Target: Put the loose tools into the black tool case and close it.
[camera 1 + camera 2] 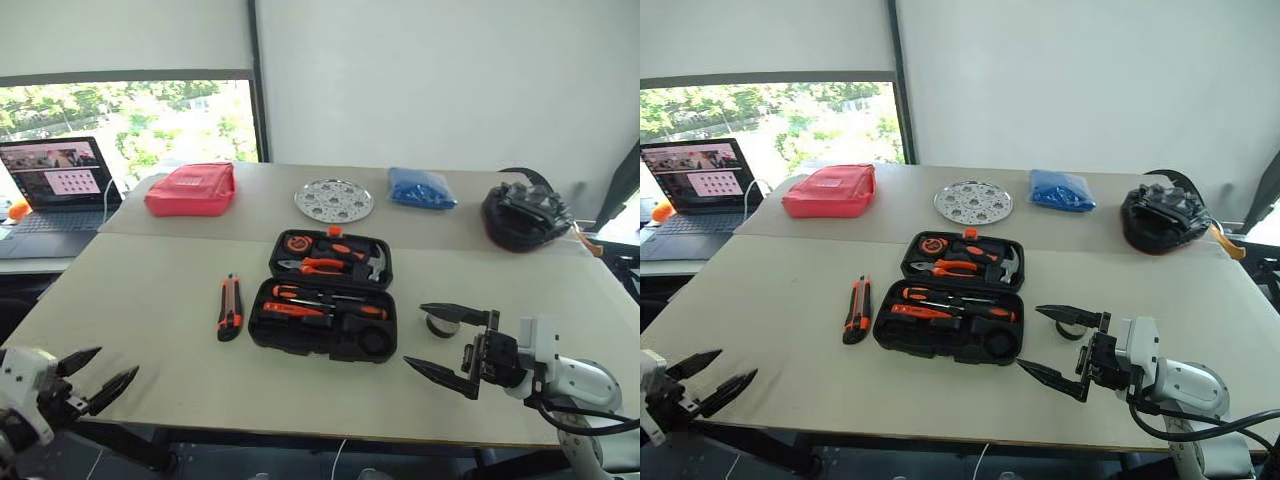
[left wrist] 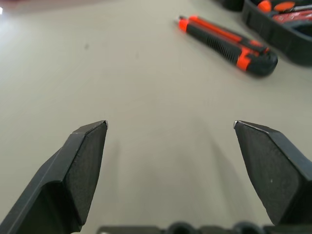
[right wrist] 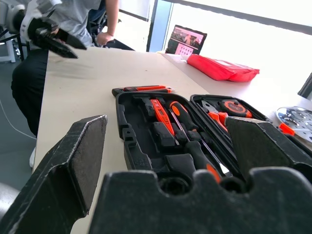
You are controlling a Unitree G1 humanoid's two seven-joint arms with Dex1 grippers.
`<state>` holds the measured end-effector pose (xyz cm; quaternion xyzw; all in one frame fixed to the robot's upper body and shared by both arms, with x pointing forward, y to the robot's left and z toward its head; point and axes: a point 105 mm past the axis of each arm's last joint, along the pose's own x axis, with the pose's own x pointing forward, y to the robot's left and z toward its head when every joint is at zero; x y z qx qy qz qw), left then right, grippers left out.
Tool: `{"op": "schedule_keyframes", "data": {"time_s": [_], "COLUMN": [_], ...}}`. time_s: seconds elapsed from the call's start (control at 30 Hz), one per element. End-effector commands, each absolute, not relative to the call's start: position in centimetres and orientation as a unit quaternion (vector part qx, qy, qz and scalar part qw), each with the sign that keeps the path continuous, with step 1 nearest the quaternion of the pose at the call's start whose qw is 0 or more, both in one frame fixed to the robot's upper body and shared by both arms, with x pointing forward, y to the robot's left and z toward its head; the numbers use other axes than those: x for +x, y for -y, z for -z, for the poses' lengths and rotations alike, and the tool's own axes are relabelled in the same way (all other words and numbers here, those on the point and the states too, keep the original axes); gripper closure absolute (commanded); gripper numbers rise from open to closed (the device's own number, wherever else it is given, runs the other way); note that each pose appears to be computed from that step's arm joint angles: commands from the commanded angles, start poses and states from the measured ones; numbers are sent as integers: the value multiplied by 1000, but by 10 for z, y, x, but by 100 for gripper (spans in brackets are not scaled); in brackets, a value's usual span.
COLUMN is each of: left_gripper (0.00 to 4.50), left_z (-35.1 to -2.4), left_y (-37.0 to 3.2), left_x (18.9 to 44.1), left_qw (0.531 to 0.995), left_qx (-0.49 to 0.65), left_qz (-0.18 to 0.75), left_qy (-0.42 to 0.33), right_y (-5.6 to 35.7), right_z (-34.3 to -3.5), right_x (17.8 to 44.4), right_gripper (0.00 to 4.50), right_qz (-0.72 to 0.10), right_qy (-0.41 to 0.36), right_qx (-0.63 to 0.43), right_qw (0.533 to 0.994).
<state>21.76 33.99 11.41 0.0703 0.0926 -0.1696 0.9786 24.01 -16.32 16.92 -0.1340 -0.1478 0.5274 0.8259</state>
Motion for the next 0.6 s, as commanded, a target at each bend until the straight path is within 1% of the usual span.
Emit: {"op": "schedule_keyframes", "data": {"time_s": [0.03, 0.17, 0.3, 0.4, 0.47, 0.6], "left_gripper": [3, 3, 3, 3, 3, 3], "left_z": [-138, -141, -144, -139, -134, -122], "left_y": [-303, -279, -246, -235, -223, -215], "left_x": [253, 280, 319, 337, 346, 356], "left_qw": [974, 969, 967, 967, 964, 961], "left_qx": [52, 10, 12, 8, 13, 34], "left_qz": [195, 178, 145, 116, 118, 103], "left_qy": [-106, -171, -211, -229, -238, -256], "right_y": [159, 156, 150, 146, 143, 141], "right_z": [-184, -186, -187, -188, -189, -190], "right_x": [239, 240, 241, 242, 243, 242], "right_gripper": [0, 0, 0, 0, 0, 0], "right_qz": [-536, -544, -553, -555, -556, -555], "right_qy": [172, 169, 164, 167, 169, 172], "right_qx": [-146, -148, -148, -146, -146, -145], "right_qw": [814, 809, 803, 802, 801, 801]}}
